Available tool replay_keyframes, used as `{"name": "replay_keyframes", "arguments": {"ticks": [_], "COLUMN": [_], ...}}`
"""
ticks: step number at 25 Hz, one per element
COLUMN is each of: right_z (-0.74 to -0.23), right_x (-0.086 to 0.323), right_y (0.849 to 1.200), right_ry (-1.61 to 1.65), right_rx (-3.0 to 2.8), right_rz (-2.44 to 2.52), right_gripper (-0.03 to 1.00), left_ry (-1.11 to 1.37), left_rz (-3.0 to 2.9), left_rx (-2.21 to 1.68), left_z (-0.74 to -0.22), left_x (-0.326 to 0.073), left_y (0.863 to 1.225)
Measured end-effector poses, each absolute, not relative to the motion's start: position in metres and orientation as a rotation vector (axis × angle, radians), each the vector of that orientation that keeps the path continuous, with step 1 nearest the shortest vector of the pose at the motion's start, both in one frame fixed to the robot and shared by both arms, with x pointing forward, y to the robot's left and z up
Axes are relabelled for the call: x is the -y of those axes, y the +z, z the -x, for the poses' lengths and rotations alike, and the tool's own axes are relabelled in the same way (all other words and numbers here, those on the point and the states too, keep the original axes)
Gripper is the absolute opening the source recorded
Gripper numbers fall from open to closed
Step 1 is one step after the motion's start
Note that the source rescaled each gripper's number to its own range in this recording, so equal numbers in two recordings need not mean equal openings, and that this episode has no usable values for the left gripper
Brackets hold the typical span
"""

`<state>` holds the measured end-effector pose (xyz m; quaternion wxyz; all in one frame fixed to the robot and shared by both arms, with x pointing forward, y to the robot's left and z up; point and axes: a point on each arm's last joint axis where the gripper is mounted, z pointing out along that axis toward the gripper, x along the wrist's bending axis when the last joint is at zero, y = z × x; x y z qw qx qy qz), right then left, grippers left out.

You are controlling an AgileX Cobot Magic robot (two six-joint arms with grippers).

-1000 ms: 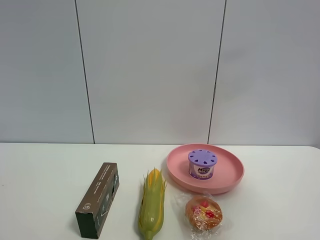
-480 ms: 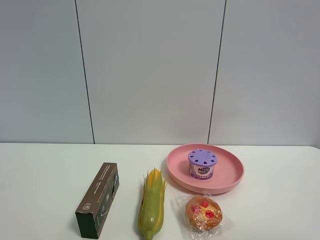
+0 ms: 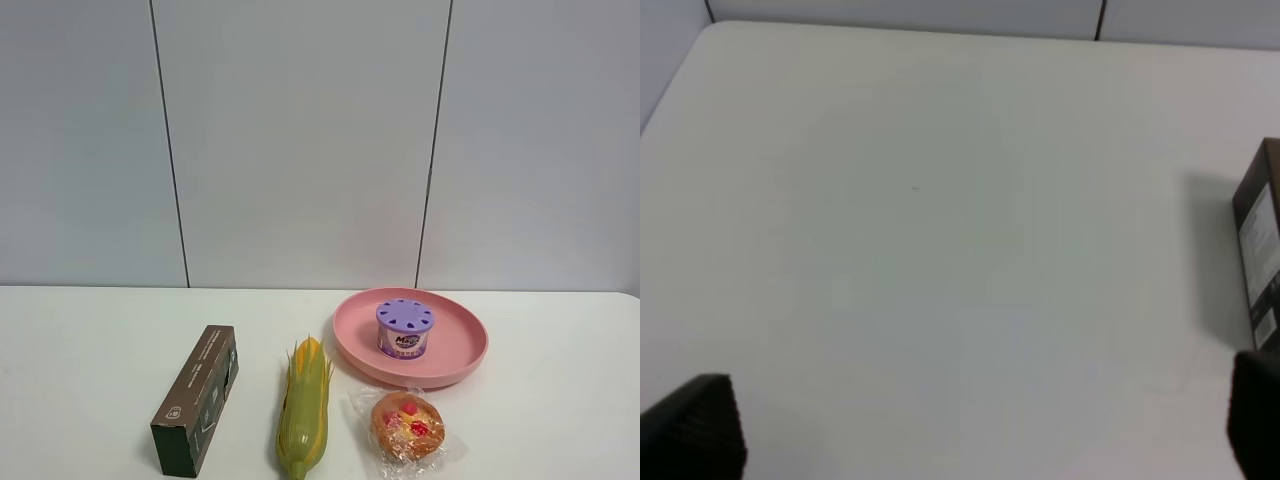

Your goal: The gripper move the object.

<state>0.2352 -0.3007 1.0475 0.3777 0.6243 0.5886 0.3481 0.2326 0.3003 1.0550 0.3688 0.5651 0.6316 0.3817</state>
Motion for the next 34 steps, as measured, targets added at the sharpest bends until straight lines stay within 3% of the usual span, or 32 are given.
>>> {"name": "replay_keyframes", "arguments": {"ticks": [34], "right_z": [-0.2354], "right_x": [0.3024], "right_y": [1.0475], "right_ry": [0.889], "right_rx": [-1.474], "right_rz": [-1.618], "right_gripper": [0.99], "left_ry": [0.980], "left_rz": [-1.451], "left_rx": [-1.621], "left_z": [-0.2326], "left_x": [-0.3003], "left_y": [1.0550]}}
